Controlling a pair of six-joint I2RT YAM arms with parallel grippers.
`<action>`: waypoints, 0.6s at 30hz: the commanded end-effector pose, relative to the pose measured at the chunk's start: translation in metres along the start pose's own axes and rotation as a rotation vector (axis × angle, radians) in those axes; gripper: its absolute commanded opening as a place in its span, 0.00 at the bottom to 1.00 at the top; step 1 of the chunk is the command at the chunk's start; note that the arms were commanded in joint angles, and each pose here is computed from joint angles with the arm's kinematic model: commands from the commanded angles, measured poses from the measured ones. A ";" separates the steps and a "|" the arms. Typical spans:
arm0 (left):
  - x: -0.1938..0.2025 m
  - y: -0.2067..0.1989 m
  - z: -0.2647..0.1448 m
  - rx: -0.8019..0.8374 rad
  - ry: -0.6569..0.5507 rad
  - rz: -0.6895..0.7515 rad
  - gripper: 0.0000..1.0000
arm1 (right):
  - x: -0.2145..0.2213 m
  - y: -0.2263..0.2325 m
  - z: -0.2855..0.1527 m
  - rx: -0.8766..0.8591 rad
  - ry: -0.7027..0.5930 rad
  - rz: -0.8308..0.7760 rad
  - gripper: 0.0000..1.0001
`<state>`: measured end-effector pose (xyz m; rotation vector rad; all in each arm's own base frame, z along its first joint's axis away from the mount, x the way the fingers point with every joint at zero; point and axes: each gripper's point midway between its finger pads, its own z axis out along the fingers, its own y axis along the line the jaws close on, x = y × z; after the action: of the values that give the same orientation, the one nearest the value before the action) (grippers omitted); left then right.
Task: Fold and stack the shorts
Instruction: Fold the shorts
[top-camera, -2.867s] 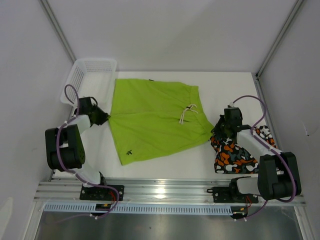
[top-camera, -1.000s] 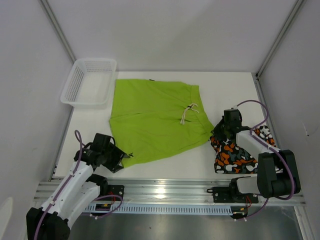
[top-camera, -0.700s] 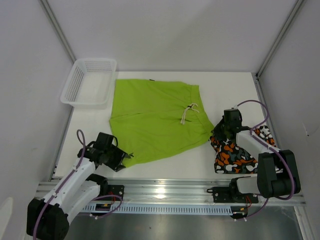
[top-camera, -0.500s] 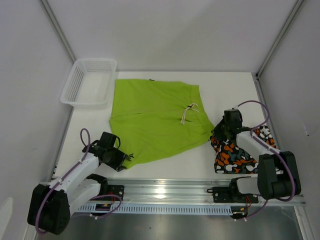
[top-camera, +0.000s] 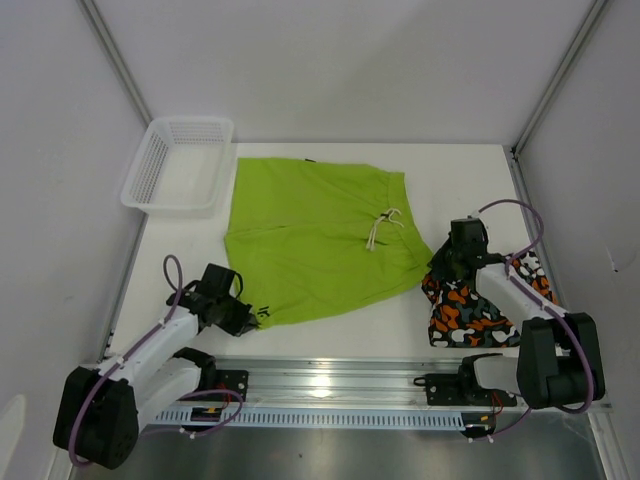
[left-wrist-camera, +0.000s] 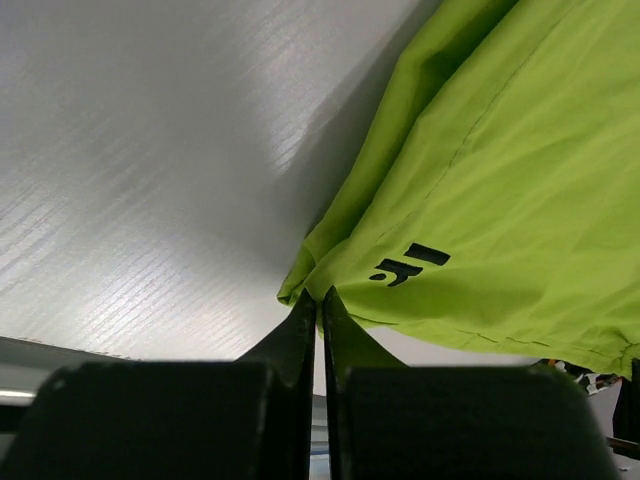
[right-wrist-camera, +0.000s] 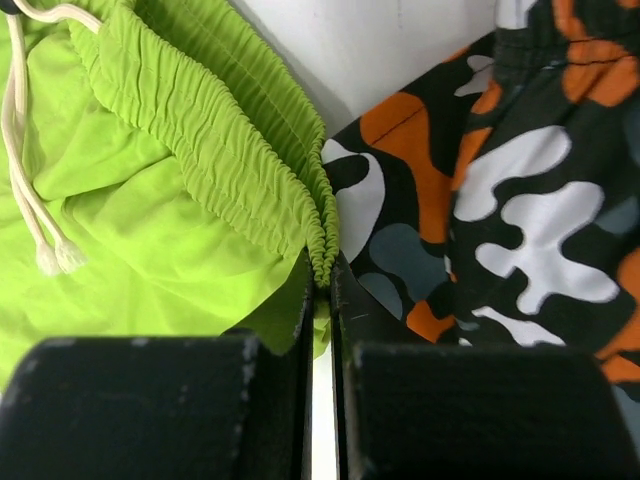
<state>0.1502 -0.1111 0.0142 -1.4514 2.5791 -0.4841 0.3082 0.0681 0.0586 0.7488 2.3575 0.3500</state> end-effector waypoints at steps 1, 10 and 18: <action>-0.005 0.005 -0.010 -0.001 -0.044 0.058 0.00 | -0.027 -0.001 -0.017 0.044 -0.073 -0.032 0.00; 0.003 0.012 -0.062 -0.020 -0.026 0.167 0.00 | 0.003 -0.005 -0.043 -0.010 0.017 -0.027 0.00; 0.005 -0.017 -0.092 0.066 -0.018 0.237 0.00 | 0.027 -0.007 -0.069 -0.005 0.098 -0.036 0.00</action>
<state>0.1294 -0.0974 0.0805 -1.1990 2.6234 -0.4647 0.2579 0.0701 0.0889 0.7060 2.4215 0.3716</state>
